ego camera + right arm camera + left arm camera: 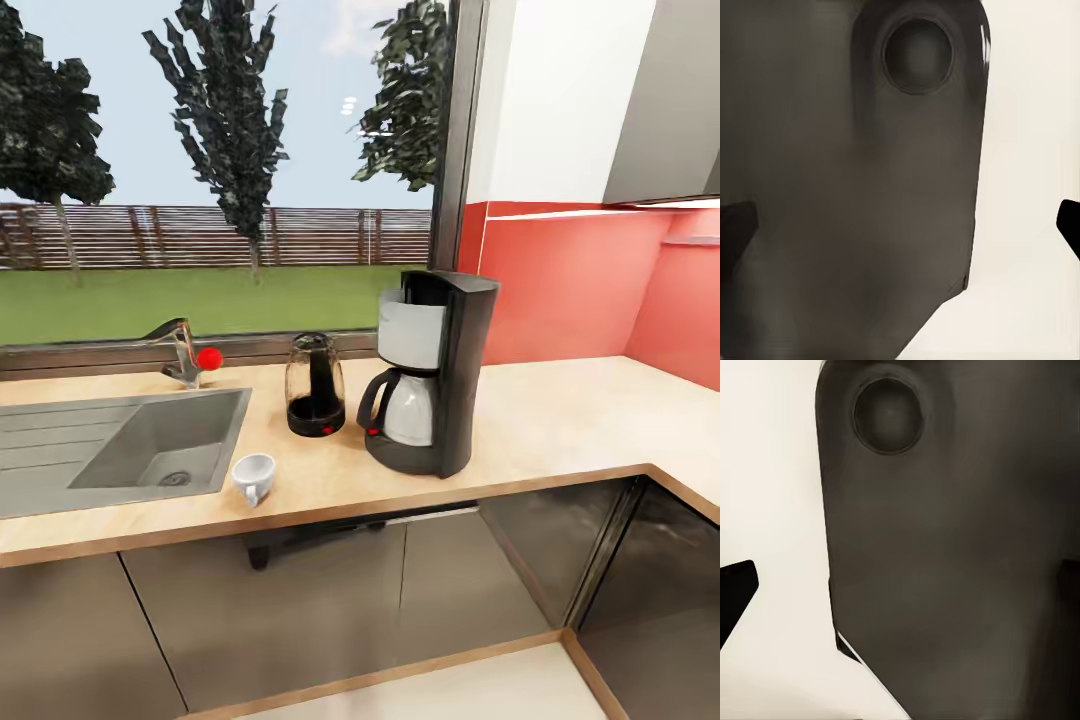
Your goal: Set up a coffee station on the kitchen countertop: keep the coffee maker on the countertop, move the bottle of coffee from the kitchen shelf to the counter next to the coffee maker, place a paper coffee filter on top of the coffee maker, put the saucer next to the coffee maker with the coffee cup on the saucer, and place the electric kettle next to the coffee maker.
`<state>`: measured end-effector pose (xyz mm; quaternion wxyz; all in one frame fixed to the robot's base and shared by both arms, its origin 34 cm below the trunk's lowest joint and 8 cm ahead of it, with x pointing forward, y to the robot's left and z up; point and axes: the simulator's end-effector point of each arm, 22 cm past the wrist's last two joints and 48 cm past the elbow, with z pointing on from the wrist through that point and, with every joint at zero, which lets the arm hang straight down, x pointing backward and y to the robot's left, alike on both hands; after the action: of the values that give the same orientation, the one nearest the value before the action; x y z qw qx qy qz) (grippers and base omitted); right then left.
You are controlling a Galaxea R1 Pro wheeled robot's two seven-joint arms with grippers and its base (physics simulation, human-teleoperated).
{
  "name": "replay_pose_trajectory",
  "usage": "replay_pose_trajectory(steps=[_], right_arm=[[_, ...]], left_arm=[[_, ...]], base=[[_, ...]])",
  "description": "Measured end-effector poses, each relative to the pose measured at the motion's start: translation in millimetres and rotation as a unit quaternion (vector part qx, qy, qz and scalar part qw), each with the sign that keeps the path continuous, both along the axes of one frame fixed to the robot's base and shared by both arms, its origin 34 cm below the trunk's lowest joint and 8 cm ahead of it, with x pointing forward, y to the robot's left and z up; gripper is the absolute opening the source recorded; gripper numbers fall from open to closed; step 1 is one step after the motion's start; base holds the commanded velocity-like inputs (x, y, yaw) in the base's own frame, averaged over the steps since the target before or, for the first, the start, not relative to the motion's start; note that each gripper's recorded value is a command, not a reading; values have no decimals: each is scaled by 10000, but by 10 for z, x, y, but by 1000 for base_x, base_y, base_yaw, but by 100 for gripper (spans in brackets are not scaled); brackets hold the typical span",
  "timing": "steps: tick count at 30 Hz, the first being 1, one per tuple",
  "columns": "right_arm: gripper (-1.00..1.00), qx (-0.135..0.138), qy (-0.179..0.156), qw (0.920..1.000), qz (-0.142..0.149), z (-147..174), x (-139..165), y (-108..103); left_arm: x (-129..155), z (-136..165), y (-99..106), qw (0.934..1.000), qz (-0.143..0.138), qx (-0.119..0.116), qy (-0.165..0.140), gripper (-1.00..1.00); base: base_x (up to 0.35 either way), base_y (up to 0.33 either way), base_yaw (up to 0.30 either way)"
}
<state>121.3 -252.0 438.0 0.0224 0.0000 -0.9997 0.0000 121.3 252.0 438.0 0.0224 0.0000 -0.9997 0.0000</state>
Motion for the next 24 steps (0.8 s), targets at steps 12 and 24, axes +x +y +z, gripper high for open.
replay_pose_trajectory(steps=[12,24], right_arm=[[100,188,-201,9996,-30,1,206,313],[100,175,-208,9996,-49,0,214,294]], left_arm=[[3,0,-15,10000,-4,-14,-26,100],[-2,0,-15,10000,-20,-15,-18,100]], base=[[0,0,0],[0,0,38]])
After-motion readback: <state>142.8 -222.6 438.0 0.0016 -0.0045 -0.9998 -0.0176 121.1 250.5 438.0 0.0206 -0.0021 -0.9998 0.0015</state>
